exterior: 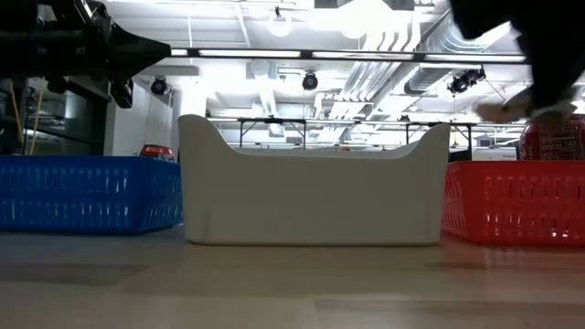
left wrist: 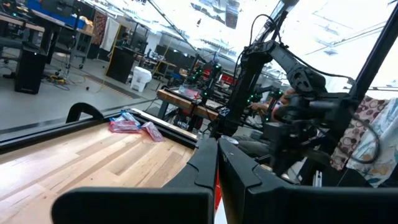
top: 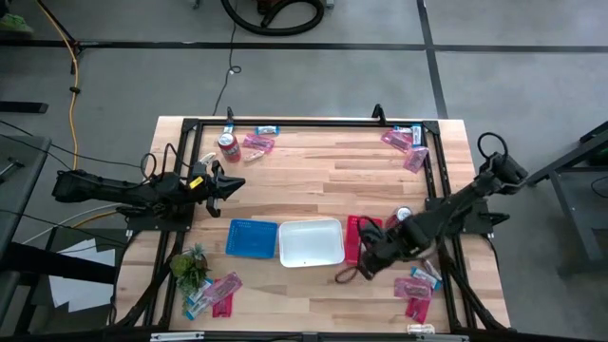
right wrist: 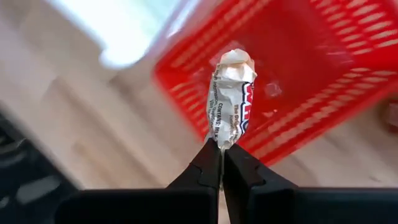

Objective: Sort candy
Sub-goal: Put the light brown chocolate into the red bin, then put the pink candy into the white bin

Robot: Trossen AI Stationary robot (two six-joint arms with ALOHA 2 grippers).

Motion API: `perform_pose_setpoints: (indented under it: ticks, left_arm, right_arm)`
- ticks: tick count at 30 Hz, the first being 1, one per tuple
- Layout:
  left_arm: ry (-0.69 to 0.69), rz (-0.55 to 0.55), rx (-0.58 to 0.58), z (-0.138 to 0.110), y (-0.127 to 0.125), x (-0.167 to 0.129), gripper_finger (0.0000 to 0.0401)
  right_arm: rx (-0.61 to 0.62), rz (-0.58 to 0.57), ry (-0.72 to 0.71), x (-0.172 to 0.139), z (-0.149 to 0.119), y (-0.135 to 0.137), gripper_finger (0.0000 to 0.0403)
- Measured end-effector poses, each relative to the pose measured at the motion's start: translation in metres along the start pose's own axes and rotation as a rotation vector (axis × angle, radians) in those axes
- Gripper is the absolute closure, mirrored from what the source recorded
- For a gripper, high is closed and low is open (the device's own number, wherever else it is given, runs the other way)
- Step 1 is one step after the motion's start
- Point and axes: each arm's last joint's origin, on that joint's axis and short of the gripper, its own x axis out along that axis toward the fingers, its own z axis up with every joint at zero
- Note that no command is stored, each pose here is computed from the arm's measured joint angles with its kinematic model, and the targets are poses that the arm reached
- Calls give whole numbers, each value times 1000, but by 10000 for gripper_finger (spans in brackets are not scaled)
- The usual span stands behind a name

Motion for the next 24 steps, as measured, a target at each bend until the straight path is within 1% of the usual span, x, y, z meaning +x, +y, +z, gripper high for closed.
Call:
perform_pose_setpoints:
  ticks: [2, 5, 10, 12, 15, 18, 21, 24]
  left_arm:
    - [0, 0, 0, 0, 0, 0, 400]
    - [0, 0, 0, 0, 0, 0, 400]
    - [0, 0, 0, 0, 0, 0, 400]
    - [0, 0, 0, 0, 0, 0, 400]
    - [0, 0, 0, 0, 0, 0, 400]
    - [0, 0, 0, 0, 0, 0, 400]
    - [0, 0, 0, 0, 0, 0, 400]
    - [0, 0, 0, 0, 0, 0, 400]
  right_arm:
    - [40, -22, -3, 1, 8, -4, 403]
    - [79, -7, -17, 2, 18, -4, 402]
    - [110, -7, -28, 2, 28, -7, 402]
    - [118, -10, -29, 3, 31, -8, 396]
    - [127, -5, -9, 3, 32, -9, 363]
    - [135, -2, 18, 3, 31, -9, 311]
    - [141, -24, 33, 3, 30, -11, 257]
    - [113, 0, 78, 0, 29, -11, 217]
